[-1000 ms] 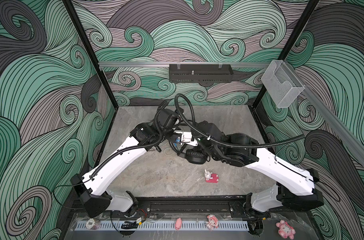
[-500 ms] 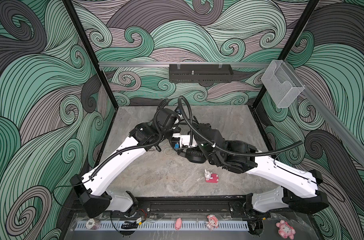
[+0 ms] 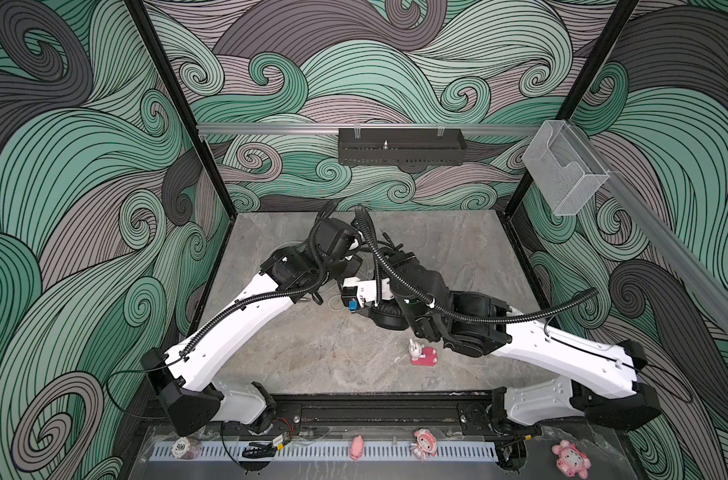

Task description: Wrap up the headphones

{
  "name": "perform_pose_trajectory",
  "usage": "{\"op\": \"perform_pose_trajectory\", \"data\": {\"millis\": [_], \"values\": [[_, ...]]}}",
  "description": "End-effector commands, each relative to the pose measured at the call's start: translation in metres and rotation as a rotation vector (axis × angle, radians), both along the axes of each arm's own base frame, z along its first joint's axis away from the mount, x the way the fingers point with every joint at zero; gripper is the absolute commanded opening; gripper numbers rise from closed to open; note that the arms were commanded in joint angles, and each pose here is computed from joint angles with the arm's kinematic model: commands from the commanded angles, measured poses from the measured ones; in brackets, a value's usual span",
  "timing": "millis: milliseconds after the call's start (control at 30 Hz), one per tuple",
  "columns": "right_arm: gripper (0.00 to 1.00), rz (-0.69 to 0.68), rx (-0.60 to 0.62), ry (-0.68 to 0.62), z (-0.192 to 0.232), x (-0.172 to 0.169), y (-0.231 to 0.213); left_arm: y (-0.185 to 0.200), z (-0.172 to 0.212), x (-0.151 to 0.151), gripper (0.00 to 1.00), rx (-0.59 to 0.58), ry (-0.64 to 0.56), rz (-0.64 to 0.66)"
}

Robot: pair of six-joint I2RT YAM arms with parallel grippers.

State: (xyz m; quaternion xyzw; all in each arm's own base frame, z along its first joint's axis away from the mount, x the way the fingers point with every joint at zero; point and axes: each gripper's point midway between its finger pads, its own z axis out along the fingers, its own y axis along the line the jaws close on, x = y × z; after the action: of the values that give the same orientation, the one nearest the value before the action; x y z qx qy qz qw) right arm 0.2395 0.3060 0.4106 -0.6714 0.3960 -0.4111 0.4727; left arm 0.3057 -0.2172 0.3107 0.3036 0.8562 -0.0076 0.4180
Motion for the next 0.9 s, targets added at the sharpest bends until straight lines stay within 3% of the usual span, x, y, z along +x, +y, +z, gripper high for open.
{"op": "perform_pose_trajectory", "data": {"millis": [0, 300, 533, 867], "values": [[0.0, -0.077, 0.142, -0.081, 0.043, 0.003, -0.022, 0.005, -0.005, -0.013, 0.0, 0.019, 0.035, -0.033], [0.0, -0.133, 0.193, -0.067, 0.041, 0.009, -0.059, 0.004, 0.003, -0.018, 0.0, -0.002, 0.039, -0.046], [0.03, -0.153, 0.291, 0.064, 0.019, 0.009, -0.073, -0.001, 0.015, -0.032, 0.0, -0.059, 0.034, -0.111], [0.08, -0.183, 0.332, 0.182, -0.009, 0.021, -0.076, 0.009, 0.018, -0.04, 0.0, -0.029, 0.035, -0.118]]}}
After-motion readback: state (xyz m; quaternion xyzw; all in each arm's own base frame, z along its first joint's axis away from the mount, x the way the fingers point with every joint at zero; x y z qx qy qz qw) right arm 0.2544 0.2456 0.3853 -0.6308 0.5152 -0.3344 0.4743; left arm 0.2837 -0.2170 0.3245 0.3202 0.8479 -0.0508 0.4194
